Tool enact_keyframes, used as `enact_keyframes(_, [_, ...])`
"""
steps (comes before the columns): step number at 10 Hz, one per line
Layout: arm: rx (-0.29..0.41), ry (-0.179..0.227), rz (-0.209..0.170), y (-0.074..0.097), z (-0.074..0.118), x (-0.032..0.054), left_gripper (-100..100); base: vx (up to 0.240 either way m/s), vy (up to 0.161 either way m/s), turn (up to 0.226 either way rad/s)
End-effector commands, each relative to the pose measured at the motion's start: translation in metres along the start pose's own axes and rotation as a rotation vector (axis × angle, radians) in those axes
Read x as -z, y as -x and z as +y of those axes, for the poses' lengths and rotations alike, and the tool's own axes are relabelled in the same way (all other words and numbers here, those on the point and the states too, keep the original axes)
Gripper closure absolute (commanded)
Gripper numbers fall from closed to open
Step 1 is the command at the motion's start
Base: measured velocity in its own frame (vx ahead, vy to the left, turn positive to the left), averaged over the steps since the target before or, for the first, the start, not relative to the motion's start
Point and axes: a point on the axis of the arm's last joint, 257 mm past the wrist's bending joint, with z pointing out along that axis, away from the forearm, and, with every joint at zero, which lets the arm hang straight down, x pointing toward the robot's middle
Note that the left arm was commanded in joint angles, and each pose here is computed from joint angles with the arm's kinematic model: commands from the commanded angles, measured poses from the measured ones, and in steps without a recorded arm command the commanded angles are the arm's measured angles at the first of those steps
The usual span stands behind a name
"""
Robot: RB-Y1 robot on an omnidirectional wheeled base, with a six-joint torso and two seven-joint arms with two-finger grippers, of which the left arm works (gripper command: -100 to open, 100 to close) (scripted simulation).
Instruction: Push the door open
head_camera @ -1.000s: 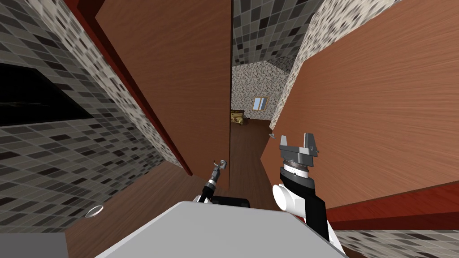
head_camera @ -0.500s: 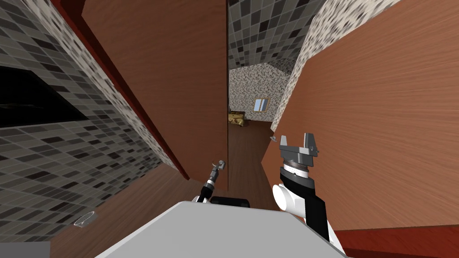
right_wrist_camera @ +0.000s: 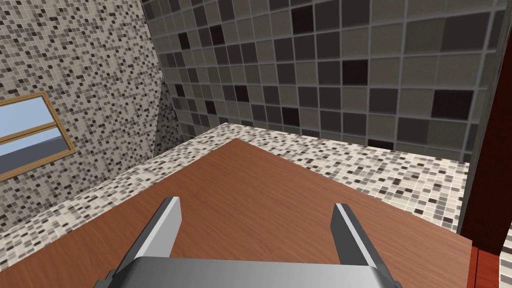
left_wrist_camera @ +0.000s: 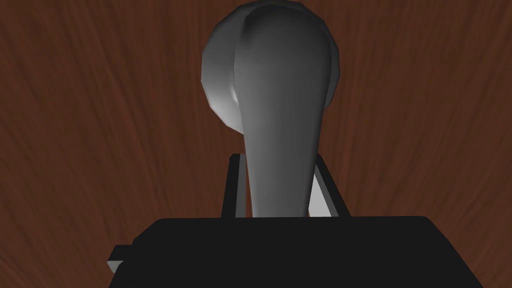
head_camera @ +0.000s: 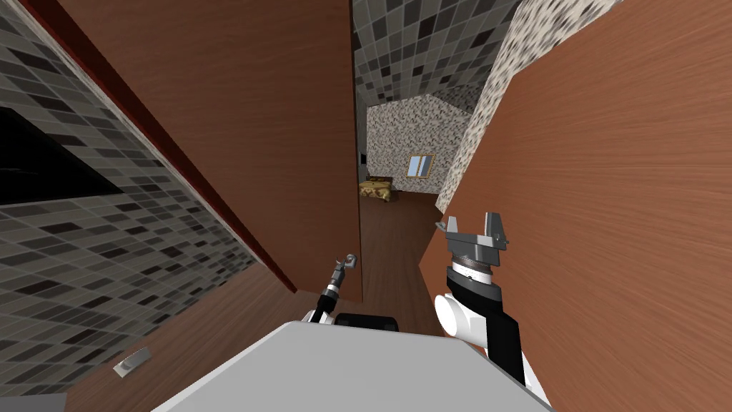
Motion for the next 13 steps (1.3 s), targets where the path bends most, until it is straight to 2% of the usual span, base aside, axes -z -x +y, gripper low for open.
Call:
enact_keyframes(1, [-0.012,-0.009,-0.031,0.019,-0.002,-0.0022,100,0.102,-0.086,0.036])
enact_keyframes(7, [-0.013,-0.007,-0.110,0.051,-0.002,-0.0044,100,0.126,-0.089,0.063])
enact_keyframes(13, [0.011,-0.006,-0.215,0.083,-0.001,-0.0051,100,0.177,-0.118,0.081])
